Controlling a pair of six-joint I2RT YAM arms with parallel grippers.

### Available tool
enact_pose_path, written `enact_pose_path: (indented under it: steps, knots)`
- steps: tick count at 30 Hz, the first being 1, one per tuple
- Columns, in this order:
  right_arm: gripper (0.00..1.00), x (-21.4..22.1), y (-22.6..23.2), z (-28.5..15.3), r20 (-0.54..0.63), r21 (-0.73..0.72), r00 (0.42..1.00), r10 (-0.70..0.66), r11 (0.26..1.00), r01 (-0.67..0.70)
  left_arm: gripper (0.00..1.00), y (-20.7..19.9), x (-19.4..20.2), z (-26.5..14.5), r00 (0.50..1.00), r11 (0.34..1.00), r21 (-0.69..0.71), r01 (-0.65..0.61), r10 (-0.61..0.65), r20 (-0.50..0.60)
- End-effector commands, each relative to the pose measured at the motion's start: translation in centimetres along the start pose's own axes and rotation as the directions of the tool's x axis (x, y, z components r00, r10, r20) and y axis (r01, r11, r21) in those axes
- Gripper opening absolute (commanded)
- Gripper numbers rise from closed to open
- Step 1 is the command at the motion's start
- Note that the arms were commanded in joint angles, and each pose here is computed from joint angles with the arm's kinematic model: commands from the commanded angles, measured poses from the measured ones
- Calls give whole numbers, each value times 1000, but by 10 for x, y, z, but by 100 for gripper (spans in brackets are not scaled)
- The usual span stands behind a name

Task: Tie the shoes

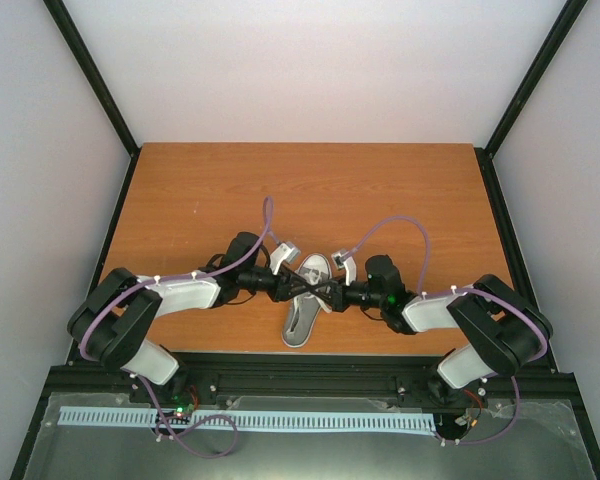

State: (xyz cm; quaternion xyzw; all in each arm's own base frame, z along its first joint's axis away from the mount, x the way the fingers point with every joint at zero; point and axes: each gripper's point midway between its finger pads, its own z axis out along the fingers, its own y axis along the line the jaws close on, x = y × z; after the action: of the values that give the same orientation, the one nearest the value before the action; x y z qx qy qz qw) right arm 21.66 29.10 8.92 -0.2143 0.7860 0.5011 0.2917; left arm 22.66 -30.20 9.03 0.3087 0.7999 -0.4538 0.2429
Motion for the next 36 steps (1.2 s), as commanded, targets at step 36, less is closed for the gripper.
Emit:
enact_pose_path:
  steps: [36]
  knots:
    - [3,-21,0,-8,71,-81,997,37,996,-31,43,28,-1,11,992,987,-119,-107,98,-84]
